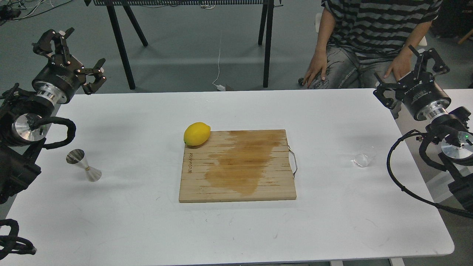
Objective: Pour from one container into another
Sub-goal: 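Lower the left gripper toward the metal jigger on the table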
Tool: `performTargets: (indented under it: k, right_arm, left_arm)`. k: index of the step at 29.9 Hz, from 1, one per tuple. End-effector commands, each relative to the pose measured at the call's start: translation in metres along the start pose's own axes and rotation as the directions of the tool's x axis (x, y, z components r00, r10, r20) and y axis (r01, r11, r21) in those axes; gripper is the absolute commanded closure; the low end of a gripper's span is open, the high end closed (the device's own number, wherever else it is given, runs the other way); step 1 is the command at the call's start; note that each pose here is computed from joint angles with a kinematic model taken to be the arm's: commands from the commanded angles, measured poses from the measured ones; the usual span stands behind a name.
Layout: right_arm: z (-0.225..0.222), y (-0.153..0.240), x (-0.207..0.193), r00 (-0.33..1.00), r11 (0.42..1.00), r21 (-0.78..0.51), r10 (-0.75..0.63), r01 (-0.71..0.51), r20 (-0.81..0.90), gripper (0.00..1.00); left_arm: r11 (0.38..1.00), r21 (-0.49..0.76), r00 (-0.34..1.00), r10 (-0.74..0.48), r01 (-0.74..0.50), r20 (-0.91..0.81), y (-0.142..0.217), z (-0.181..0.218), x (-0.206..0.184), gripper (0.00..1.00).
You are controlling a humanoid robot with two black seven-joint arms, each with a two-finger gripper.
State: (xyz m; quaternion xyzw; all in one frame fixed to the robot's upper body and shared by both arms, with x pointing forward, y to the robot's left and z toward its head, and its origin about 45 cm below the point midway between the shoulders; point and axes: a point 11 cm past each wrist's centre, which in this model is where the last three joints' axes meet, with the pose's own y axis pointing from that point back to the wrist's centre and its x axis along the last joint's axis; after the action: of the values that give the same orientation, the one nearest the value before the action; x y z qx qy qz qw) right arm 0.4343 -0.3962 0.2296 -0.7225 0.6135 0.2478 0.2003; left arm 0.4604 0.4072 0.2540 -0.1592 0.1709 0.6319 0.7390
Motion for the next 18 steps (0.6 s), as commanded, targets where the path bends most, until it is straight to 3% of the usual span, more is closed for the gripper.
performTargets:
  k: [1, 18]
  right_arm:
    - [0.0004, 0.0005, 0.0006, 1.0, 1.0, 0.0, 0.001, -0.001, 0.001, 0.01]
    - [-0.0027, -0.0002, -0.0006, 1.0, 1.0, 0.005, -0.001, 0.001, -0.001, 0.01]
  left_arm:
    - [1.0, -0.005, 1.0, 0.001, -0.001, -0.002, -0.0003, 0.0005, -0.0002, 0.0]
    - [0.999, -0.028, 0.999, -0.047, 0.047, -0.006, -0.0003, 0.0079, -0.0046, 0.0]
